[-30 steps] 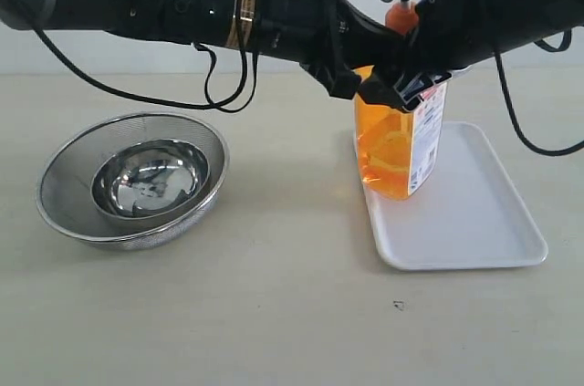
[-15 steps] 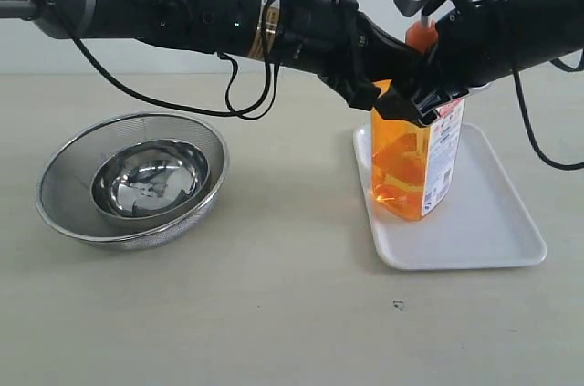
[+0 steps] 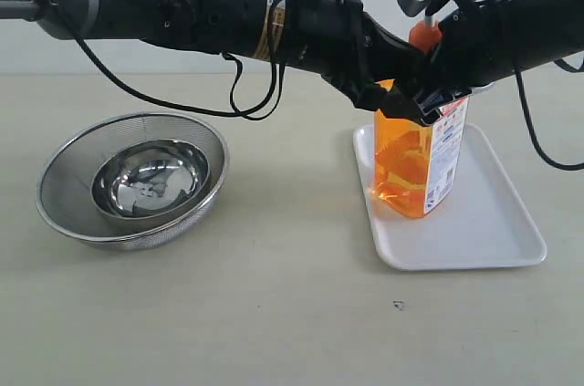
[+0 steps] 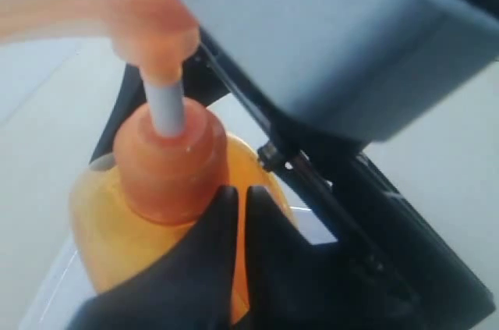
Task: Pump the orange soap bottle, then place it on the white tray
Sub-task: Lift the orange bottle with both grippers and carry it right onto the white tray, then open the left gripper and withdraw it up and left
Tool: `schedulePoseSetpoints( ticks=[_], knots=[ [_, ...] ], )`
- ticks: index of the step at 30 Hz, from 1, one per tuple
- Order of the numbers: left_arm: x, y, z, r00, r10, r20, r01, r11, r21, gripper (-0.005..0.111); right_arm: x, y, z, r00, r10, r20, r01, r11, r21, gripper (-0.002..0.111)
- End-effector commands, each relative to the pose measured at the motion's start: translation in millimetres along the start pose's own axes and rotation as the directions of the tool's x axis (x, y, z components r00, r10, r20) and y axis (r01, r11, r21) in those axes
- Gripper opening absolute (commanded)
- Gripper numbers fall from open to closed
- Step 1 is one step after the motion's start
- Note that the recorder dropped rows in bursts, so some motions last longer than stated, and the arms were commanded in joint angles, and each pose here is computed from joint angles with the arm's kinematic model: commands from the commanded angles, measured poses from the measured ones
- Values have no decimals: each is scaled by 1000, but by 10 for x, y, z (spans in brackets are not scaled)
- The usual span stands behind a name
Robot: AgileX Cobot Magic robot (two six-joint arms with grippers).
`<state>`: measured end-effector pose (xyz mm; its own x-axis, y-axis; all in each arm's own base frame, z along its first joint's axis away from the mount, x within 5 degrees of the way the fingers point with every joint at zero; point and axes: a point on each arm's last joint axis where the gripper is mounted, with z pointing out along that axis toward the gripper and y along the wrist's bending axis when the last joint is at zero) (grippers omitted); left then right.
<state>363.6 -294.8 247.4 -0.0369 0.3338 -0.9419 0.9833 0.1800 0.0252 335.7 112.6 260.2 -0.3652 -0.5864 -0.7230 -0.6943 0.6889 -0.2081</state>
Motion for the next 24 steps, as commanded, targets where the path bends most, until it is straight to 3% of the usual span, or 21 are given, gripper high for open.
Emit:
schedulePoseSetpoints(
  ticks=[1, 13, 21, 24],
  knots=[
    [28, -152, 82, 1000, 10, -12, -9, 994, 109, 5, -124, -193, -123, 994, 40, 99, -55, 988, 146, 0],
    [-8, -125, 79, 1000, 22, -8, -21, 996, 89, 5, -107, -195, -116, 995, 51, 83, -62, 987, 147, 2],
    [-23, -114, 77, 1000, 27, -16, -26, 996, 83, 5, -103, -188, -115, 994, 70, 81, -81, 987, 139, 48],
    [-11, -68, 56, 999, 33, -28, -31, 998, 50, 5, -95, -192, -115, 995, 69, 72, -79, 986, 144, 48]
  ],
)
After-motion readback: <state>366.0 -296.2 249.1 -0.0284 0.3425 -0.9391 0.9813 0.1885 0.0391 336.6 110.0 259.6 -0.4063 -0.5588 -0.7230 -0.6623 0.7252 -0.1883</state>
